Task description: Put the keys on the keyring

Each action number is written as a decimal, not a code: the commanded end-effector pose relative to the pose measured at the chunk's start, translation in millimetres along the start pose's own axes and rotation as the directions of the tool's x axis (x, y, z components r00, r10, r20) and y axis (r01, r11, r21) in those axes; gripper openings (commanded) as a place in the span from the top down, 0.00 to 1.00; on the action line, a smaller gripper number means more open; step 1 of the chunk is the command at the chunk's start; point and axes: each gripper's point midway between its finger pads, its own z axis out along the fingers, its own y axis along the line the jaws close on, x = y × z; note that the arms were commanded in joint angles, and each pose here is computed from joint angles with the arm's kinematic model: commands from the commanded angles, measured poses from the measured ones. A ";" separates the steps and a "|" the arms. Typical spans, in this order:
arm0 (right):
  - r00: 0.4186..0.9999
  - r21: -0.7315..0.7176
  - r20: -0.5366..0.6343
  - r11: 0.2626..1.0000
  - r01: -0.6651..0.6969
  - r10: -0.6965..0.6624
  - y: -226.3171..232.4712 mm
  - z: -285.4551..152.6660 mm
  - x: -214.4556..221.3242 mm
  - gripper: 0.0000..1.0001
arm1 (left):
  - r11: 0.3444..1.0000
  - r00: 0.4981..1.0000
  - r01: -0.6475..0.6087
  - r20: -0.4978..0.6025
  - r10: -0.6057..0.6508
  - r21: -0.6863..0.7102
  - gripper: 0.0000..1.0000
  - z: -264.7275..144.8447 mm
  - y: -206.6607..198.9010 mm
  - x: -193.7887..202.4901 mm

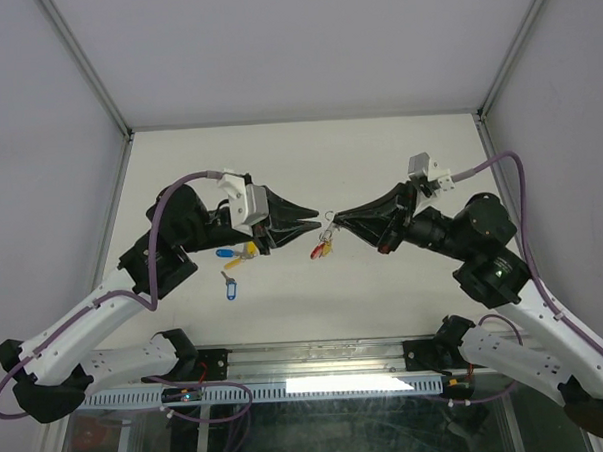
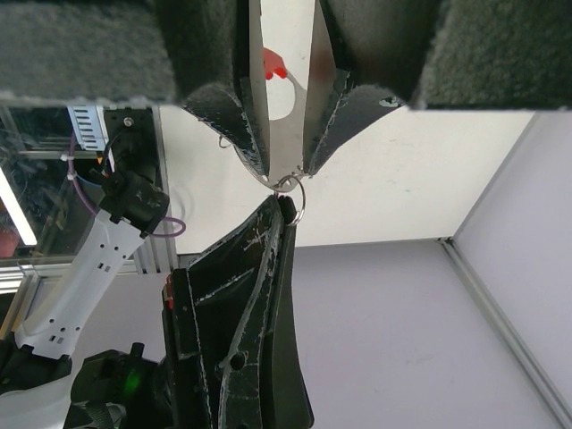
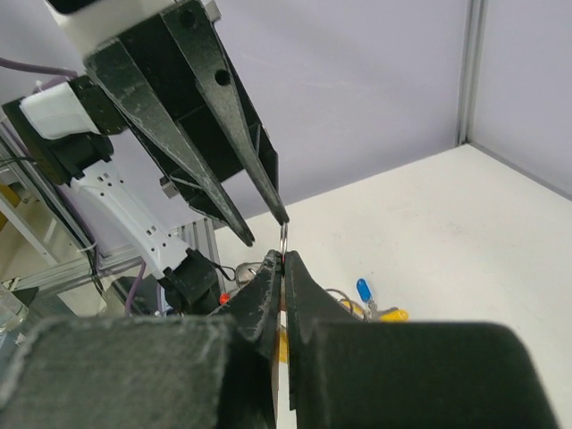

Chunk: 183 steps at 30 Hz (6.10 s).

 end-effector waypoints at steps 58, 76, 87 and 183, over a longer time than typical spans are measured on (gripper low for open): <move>0.958 -0.076 0.170 0.966 0.248 -0.233 25.1 -28.8 -17.9 0.82 | 0.977 0.997 -0.012 0.082 -0.005 0.212 1.00 27.4 -21.2 -11.5; 0.934 -0.170 -0.137 0.937 0.305 -0.329 24.4 -30.7 9.7 0.75 | 0.946 0.991 -0.084 -0.076 0.113 0.313 1.00 20.0 -28.6 8.2; 0.910 -0.154 -0.145 0.918 0.366 -0.388 15.0 -30.1 14.6 0.74 | 0.934 0.991 -0.083 -0.071 0.114 0.349 1.00 17.7 -35.0 8.8; 0.939 -0.178 0.001 0.924 0.340 -0.345 29.3 -22.1 -3.7 0.89 | 0.952 0.996 -0.079 0.054 0.066 0.297 1.00 23.7 -32.9 -4.3</move>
